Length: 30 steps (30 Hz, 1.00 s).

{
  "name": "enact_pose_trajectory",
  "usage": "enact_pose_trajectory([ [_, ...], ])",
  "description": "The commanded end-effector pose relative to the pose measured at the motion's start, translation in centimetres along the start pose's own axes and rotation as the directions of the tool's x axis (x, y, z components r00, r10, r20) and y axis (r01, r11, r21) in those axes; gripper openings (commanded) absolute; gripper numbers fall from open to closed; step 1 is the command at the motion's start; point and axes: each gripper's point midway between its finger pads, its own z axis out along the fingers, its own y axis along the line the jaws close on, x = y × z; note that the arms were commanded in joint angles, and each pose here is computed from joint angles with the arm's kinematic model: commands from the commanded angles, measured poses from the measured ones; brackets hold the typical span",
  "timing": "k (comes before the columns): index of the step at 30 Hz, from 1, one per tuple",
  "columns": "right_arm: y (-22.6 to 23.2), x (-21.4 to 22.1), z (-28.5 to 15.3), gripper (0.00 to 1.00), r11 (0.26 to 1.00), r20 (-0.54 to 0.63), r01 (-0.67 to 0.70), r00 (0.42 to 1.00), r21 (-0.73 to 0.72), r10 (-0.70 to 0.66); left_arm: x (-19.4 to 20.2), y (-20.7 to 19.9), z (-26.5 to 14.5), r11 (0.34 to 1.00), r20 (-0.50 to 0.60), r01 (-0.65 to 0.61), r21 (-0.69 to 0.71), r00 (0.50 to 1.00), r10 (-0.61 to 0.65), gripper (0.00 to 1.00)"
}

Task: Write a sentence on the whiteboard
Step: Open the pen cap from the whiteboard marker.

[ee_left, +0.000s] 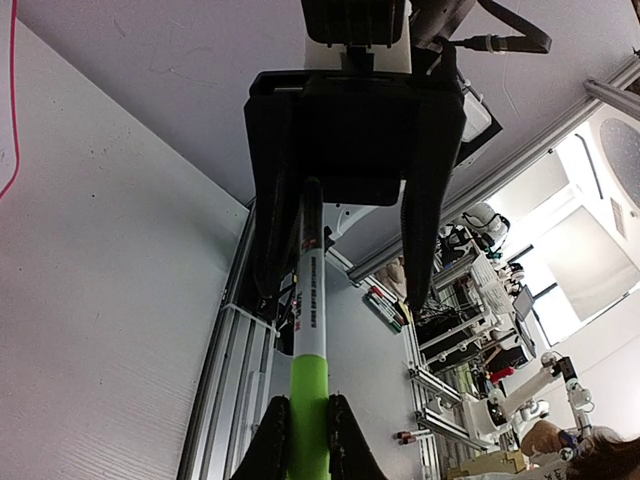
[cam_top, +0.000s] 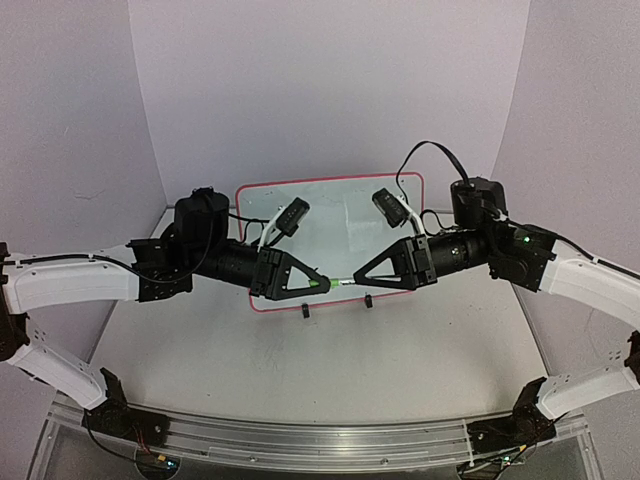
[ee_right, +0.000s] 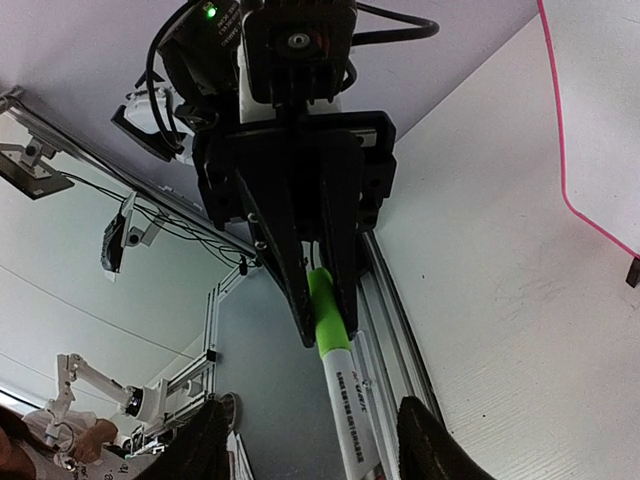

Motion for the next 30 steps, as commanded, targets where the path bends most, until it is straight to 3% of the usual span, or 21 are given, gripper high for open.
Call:
enact_pose_trajectory([
  [1,1.2,-0.6,0.7,0.38,0.998,0.009,0.047,0.999,-0.041,-0.046,-1.8,-0.8,0.1,0.999,0.053,-0.043,0.021,0.998,0.042,0.00],
  [4,1.3,-0.8,0.7,0.30,0.998,0.017,0.048,0.999,-0.045,-0.047,-1.8,-0.8,0.0,0.999,0.055,-0.044,0.022,0.998,0.043,0.00],
  [15,1.4,-0.8,0.7,0.18,0.998,0.023,0.047,0.999,-0.047,-0.046,-1.9,-0.8,-0.2,0.999,0.068,-0.044,0.019,0.997,0.042,0.00],
  [22,1.5,-0.7,0.6,0.02,0.997,0.023,0.050,0.999,-0.051,-0.049,-1.8,-0.9,-0.3,0.999,0.072,-0.047,0.020,0.996,0.045,0.00],
  [30,2.2,-1.1,-0.2,0.00,0.995,0.056,0.089,0.995,-0.040,-0.087,-1.6,-1.0,-0.9,0.998,0.072,-0.066,0.017,0.995,0.065,0.00],
])
